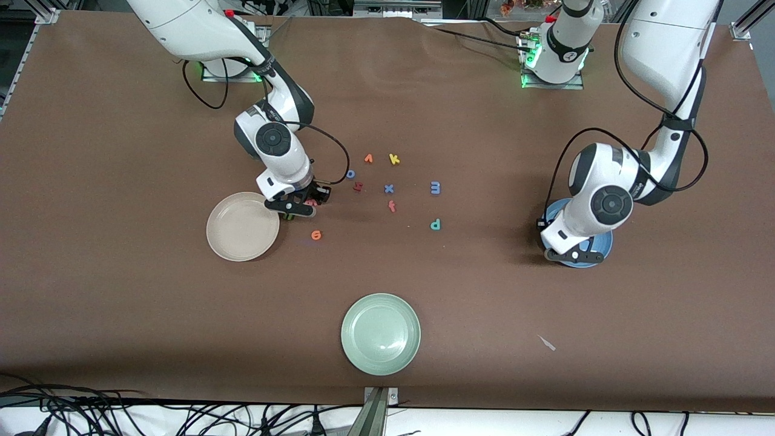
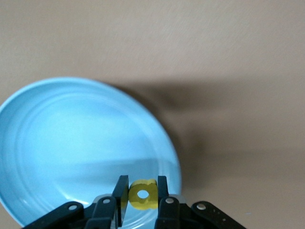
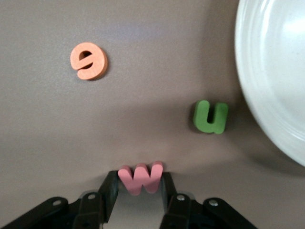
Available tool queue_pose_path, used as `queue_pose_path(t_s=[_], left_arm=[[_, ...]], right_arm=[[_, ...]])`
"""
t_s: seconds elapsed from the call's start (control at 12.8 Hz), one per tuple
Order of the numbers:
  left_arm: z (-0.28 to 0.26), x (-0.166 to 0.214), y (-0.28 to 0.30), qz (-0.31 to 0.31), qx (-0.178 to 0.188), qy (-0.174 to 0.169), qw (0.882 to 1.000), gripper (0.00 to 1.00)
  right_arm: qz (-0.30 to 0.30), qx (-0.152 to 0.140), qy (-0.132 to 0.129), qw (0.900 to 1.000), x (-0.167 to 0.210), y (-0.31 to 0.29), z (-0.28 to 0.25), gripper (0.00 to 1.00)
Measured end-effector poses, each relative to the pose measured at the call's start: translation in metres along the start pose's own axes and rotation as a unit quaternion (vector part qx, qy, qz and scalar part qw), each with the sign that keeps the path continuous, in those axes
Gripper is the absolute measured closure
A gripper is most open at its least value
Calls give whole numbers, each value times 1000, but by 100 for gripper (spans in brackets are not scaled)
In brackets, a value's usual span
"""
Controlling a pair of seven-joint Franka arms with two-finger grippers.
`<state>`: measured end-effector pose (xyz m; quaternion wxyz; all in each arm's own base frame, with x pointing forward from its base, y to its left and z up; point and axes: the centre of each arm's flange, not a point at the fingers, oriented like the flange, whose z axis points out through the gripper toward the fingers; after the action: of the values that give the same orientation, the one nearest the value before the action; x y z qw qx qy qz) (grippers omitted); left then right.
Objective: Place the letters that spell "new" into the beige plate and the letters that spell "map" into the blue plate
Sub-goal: 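Open the left gripper over blue plate while the right gripper carries W, then grasp teal P with the left gripper while the right gripper drops W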
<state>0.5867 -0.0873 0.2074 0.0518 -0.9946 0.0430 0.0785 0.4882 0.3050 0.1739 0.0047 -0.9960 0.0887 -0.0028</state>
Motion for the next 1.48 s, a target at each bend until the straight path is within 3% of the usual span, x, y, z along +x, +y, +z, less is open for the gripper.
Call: queue_pose_path(t_s=[0.31, 0.62, 0.7, 0.86, 1.09, 1.48], left_arm=[[10, -12, -4, 39, 23, -2, 999, 71], [-10, -1, 0, 59, 18, 11, 998, 33], [-21, 4, 13, 52, 5, 20, 998, 22], [-37, 7, 57, 46, -14, 30, 998, 1], [-46, 8, 140, 33, -26, 44, 998, 0], [-21, 6, 244, 10, -40, 48, 998, 0]], right_arm=[[0, -5, 9, 1000, 9, 8, 0, 52], [0, -5, 10, 1000, 9, 8, -1, 56], [1, -5, 11, 1000, 10, 9, -1, 62], [1, -5, 11, 1000, 10, 9, -1, 62], [-1, -7, 14, 1000, 15, 10, -5, 62], [-41, -52, 3, 998, 56, 24, -59, 62]])
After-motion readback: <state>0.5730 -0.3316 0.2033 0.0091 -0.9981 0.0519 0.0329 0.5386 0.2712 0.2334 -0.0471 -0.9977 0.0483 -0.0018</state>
